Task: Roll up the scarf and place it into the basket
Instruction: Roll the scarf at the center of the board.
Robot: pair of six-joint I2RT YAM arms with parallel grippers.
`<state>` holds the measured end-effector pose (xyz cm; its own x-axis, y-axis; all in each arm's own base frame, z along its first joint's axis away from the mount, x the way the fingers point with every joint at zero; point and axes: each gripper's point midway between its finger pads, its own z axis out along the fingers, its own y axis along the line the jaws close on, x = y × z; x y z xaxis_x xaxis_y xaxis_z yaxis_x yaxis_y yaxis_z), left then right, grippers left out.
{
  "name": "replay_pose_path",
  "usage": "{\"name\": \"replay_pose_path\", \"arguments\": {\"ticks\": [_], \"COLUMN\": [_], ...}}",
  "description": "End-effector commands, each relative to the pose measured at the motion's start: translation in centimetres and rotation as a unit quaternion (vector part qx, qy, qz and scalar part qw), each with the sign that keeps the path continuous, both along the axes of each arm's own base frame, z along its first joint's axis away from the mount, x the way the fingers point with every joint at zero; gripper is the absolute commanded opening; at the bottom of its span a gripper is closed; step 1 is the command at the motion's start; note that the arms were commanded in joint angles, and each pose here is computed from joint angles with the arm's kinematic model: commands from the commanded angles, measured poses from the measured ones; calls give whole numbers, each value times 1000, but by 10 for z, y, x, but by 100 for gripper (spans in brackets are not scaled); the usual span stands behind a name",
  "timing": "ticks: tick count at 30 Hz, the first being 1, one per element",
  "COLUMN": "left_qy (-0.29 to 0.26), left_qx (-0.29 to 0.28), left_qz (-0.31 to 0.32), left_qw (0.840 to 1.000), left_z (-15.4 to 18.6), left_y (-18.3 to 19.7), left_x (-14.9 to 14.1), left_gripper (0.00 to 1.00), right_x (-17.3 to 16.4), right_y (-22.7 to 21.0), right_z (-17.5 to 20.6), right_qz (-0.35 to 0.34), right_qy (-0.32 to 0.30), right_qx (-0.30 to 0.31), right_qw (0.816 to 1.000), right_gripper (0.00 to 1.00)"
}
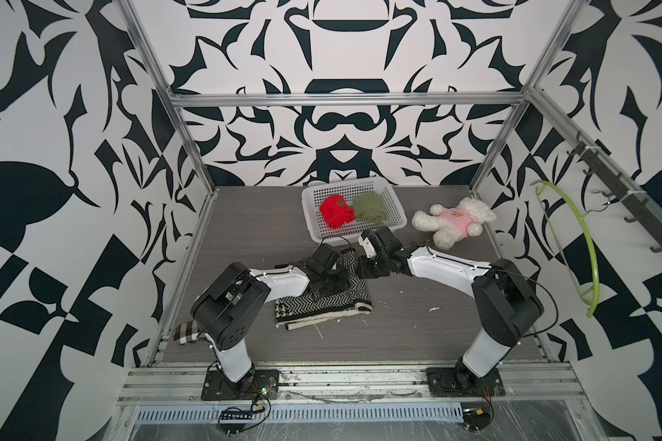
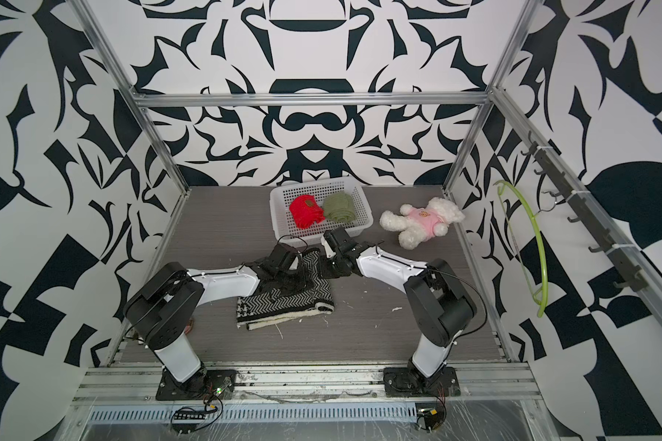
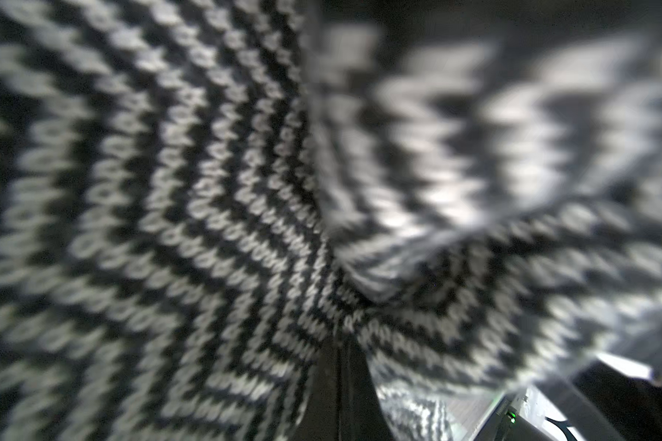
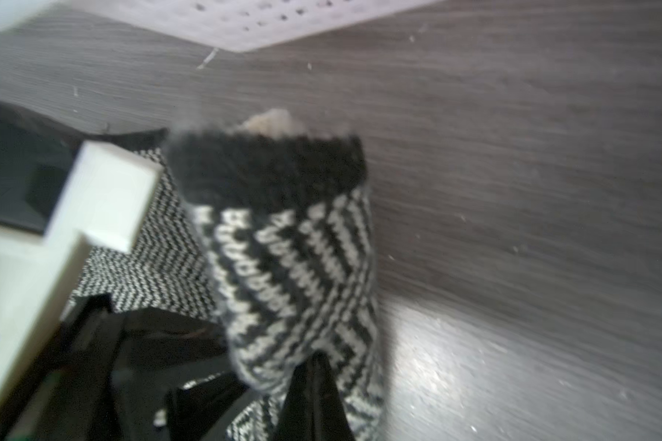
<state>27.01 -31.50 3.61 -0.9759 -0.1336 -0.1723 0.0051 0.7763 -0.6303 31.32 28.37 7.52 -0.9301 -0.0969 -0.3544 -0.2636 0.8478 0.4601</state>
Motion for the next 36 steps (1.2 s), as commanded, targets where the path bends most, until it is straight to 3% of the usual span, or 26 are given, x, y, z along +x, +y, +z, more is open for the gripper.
{"name": "replay_pose_path", "arguments": {"ticks": [1, 12, 28, 36], "left_qy": [26, 18, 0, -17], "left_qx": [24, 23, 37, 58], "left_qz": [-4, -6, -18, -14], "left_qw": [999, 1000, 999, 998], "left_z": [-15, -9, 14, 15], "left_y": [12, 18, 21, 29], "left_x": [-12, -23, -57, -31], "left_gripper": [0, 0, 0, 0], "right_x": [9, 29, 28, 20], "right_y": [22, 53, 35, 27], "right_z": [23, -9, -47, -27], "right_qz": [31, 56, 37, 30], "right_qy": [-26, 10, 25, 6], "right_qx": [32, 38, -8, -10], "right_qw": [999, 998, 999, 999], "right_gripper": [0, 0, 0, 0]}}
